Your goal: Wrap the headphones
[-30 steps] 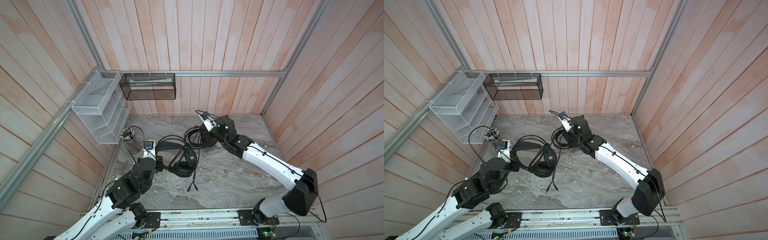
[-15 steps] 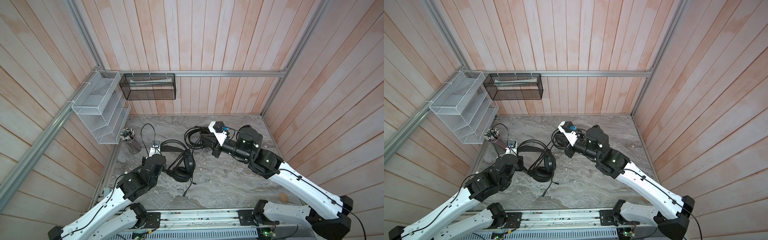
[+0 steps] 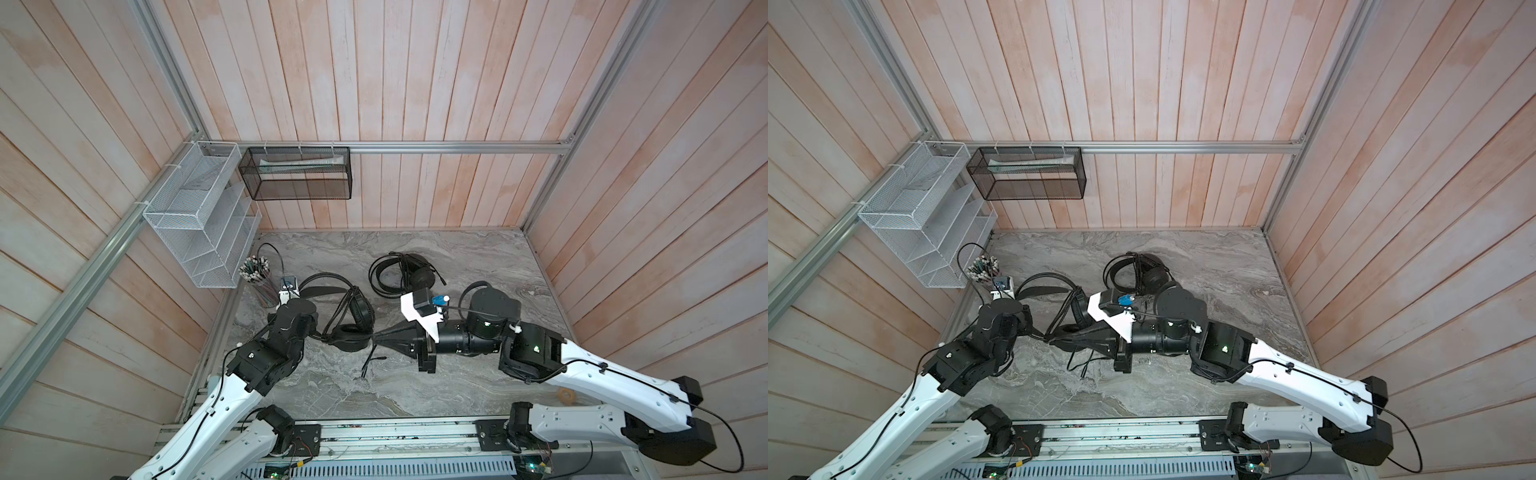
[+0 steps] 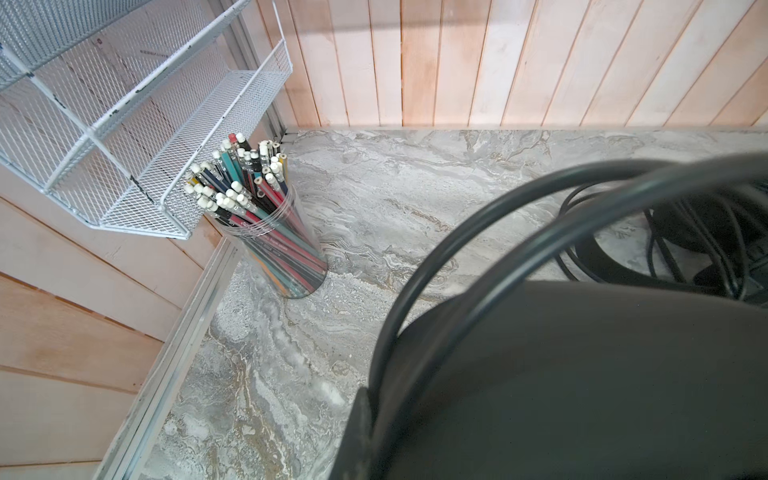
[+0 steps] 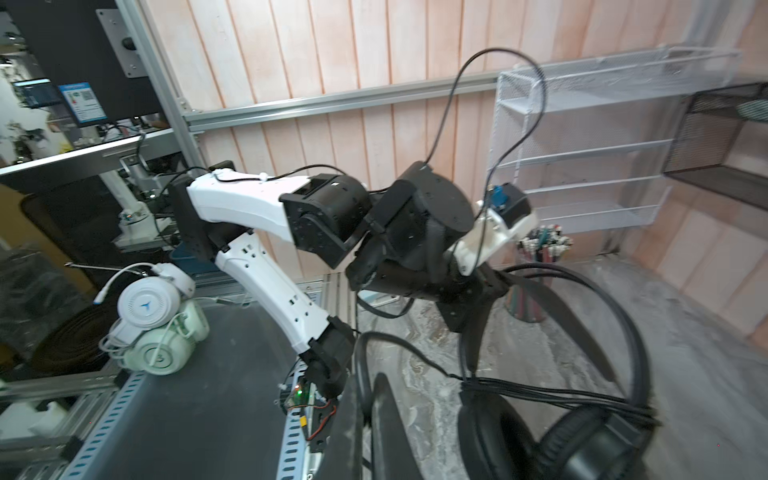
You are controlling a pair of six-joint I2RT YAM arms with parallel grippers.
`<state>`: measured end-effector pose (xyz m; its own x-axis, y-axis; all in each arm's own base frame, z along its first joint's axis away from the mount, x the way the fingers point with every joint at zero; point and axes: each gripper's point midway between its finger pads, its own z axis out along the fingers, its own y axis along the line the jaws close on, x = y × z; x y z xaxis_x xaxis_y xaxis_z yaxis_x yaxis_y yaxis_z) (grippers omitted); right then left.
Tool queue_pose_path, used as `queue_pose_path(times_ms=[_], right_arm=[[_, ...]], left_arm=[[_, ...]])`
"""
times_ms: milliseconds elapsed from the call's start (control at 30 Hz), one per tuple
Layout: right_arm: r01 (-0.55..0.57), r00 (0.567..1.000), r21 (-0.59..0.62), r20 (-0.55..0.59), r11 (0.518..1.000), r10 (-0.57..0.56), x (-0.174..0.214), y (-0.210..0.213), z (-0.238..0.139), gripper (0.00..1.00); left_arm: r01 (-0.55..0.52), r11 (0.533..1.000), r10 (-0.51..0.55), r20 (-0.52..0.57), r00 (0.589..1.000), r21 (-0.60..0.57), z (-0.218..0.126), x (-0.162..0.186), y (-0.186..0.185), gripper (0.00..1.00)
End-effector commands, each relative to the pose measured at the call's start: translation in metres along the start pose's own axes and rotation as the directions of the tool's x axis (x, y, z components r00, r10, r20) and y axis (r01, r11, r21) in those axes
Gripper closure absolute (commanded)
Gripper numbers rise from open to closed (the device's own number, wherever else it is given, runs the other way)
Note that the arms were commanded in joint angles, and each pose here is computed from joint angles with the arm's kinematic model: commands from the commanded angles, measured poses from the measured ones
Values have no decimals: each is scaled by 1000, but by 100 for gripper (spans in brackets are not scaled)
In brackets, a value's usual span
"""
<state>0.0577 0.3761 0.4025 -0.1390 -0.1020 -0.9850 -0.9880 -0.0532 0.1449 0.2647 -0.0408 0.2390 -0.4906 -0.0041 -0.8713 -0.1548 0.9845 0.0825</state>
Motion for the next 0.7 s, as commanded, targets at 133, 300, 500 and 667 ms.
queue_pose_path(times_ms=[133,300,500,667], right_arm=[[-14,1000,-50,-11,999,14,6,24,50,100],[47,999,38,17,998,-48,-32,25,20,100],[6,1000,96,12,995,-7,-53,31,-30,100],[-67,997,185,39,981,60,-65,25,-65,100]], left_arm=[[95,995,-96,52,994,31,-8,-21,1,100],[90,996,-91,60,994,20,-10,-17,7,100],[92,996,-93,62,994,10,-10,-15,9,100],[81,996,-82,63,995,21,-9,-17,6,100]])
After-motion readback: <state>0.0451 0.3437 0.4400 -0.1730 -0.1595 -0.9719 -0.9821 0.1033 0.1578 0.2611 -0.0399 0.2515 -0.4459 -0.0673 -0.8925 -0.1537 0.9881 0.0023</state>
